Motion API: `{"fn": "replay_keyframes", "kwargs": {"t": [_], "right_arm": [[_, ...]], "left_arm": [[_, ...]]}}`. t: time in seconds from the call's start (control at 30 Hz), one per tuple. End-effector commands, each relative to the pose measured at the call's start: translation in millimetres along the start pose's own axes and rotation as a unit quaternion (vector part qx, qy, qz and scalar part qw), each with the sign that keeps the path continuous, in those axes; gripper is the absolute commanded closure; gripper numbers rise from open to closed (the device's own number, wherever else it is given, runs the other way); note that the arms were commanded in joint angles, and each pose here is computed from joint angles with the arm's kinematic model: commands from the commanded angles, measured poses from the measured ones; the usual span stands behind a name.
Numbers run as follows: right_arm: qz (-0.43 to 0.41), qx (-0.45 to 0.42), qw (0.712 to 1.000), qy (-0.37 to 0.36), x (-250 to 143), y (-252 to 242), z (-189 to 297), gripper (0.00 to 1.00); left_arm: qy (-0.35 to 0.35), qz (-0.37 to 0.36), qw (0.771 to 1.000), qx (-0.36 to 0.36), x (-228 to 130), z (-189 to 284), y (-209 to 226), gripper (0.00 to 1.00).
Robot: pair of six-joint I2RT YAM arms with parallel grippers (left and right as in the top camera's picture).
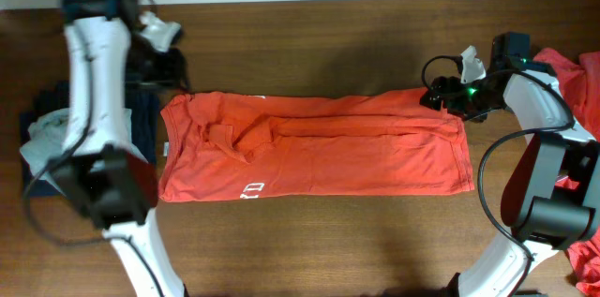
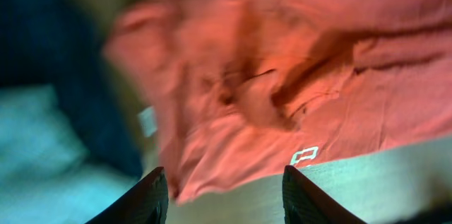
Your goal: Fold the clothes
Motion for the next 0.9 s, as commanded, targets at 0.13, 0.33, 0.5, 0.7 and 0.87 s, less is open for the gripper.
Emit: {"fn": "replay_keyframes", "kwargs": {"t": [0.13,0.33,0.5,0.7,0.87], "right_arm": [[-0.001,0.004,1.000,0.008,-4.1,5.4,8.4,0.19],[-0.012,0.005,1.000,0.014,-6.0,5.7,8.4,0.13],[-0.027,0.005,0.999,0.015,-6.7,5.8,8.5,0.11],[-0.027,0.005,0.999,0.015,-6.7,5.8,8.5,0.11],[-0.027,0.005,1.000,0.015,-6.6,5.8,8.5,0.10]], "left_arm": [[-0.170,0.145,0.967,0.123,-84.1,125.1,0.4,0.47],[-0.080,0.108,0.991,0.007,-83.6,-24.3,-29.6,0.38],[-0.054,0.165,0.982,-0.080,-88.9,-116.7,-28.8,0.34],[-0.065,0.218,0.968,-0.104,-86.1,-164.3,-24.3,0.33],[-0.099,0.213,0.968,-0.088,-73.5,-168.9,-19.3,0.49]]}}
Point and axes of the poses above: each gripper's point midway between its finger pads, its own z axis back along the fingers, its own y axis along the line the jaws close on, x = y × z, the point moved 7 cm from there along z, back along the fingers, and after that the axes turned 7 degrees about z, right-handed, at the moved point
